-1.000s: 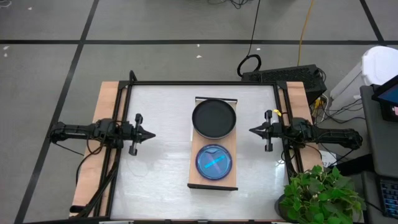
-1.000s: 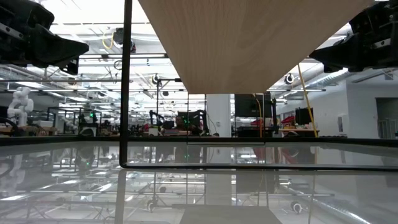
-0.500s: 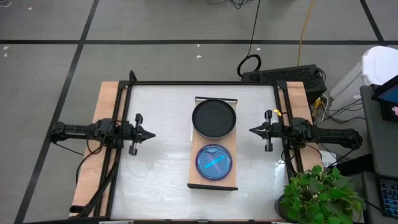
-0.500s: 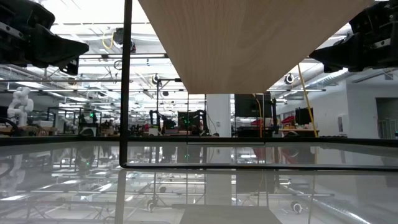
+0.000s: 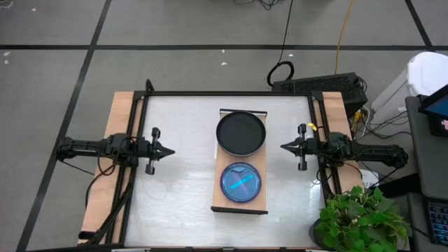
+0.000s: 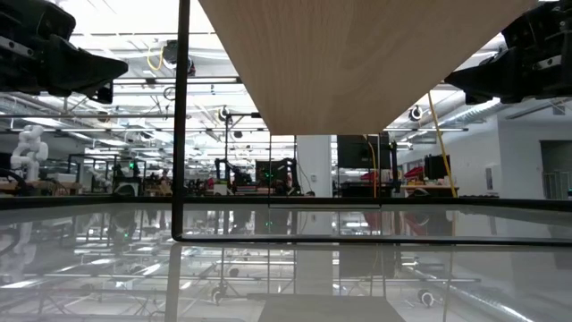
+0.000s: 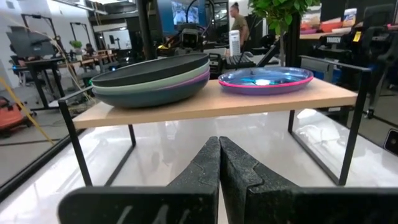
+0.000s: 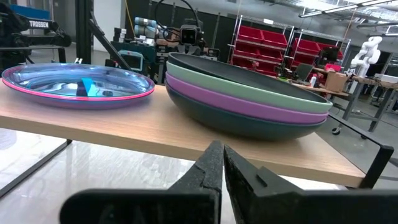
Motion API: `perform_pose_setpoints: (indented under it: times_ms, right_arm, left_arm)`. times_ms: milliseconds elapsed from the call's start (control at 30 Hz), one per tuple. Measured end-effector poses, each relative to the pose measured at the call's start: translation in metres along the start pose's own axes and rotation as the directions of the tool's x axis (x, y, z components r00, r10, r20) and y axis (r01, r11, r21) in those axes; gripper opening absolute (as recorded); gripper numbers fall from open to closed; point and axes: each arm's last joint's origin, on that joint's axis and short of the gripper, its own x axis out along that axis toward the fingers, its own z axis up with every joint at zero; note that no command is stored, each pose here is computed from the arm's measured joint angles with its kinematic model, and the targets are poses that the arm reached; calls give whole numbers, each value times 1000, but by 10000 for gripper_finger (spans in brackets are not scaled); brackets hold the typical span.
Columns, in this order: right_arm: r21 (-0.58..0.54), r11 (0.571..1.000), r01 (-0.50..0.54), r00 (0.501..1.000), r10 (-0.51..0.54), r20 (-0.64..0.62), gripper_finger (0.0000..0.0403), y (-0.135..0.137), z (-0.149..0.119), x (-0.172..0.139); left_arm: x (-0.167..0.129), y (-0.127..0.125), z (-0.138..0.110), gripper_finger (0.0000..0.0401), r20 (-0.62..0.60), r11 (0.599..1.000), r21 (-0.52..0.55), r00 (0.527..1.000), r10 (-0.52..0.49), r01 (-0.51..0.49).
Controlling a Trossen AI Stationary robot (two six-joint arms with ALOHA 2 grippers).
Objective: Place and stack plates onto a shelf
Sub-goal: Return to Home Position
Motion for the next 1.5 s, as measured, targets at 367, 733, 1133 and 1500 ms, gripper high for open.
perform_pose_setpoints:
  times_ms: [367,733,1133,1500]
  right_arm:
    - [0,1000,0,1000,0,0,0,0,0,0]
    - [0,1000,0,1000,0,0,0,0,0,0]
    - [0,1000,0,1000,0,1,0,0,0,0]
    - [0,1000,0,1000,0,0,0,0,0,0]
  left_arm:
    - [0,0,0,3,0,1000,-8,1000,-1,1]
    - [0,0,0,3,1,1000,-7,1000,-1,1]
    - [0,0,0,4,1,1000,-7,1000,-1,1]
    - [0,0,0,4,1,1000,-7,1000,-1,1]
